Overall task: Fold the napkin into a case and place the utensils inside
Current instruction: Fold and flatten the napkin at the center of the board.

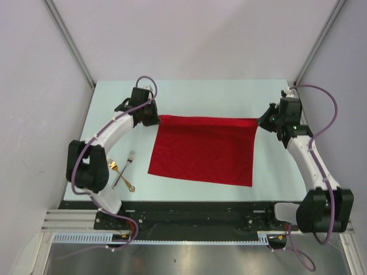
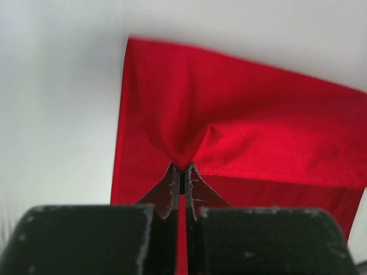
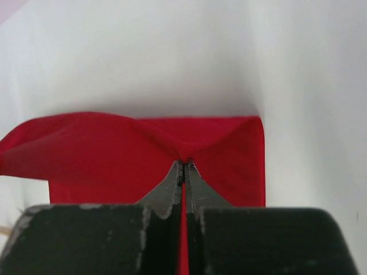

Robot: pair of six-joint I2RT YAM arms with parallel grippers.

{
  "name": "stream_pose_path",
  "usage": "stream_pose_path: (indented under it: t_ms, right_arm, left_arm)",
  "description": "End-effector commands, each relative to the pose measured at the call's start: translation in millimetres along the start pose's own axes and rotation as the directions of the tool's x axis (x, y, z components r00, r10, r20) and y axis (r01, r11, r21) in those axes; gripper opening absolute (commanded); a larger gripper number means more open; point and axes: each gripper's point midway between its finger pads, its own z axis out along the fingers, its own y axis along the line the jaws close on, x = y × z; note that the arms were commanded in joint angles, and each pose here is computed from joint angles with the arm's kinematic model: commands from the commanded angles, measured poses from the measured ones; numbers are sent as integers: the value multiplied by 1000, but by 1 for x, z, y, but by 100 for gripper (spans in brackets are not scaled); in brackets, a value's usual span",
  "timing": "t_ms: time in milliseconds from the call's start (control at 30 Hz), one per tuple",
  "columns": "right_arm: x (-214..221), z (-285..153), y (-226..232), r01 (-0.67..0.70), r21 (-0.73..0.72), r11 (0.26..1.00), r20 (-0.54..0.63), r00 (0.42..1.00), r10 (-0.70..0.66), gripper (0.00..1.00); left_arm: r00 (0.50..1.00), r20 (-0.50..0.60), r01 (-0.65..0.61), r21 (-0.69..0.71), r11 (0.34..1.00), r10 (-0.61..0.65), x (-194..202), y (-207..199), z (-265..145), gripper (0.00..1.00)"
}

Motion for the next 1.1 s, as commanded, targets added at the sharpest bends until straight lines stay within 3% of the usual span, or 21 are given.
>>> stream_pose_path:
  t_ms: [0,267,500,800,1067]
  right_arm:
    - [50,-37,-18,-31,43,999,-112,993,36,0]
    - [136,-62,-44,-87,46,995,-241,966,95,0]
    - [161,-63,-49,-168,109,980,-285,939,193,0]
    - [197,-66,-65,-204,216,955,-334,903,268,0]
    - [197,-74,-83,-191,356,915,-276,914,298,0]
  left_arm:
    - [999,-35,3,20,1000,-2,34,9,-40,0]
    - [993,-114,27,53,998,-20,97,24,-59,0]
    - [966,-247,90,53,995,-74,154,34,-46,0]
    - [957,-278,79,-22,997,-82,172,49,-44,0]
    - [954,-288,74,-56,996,-87,184,59,-51,0]
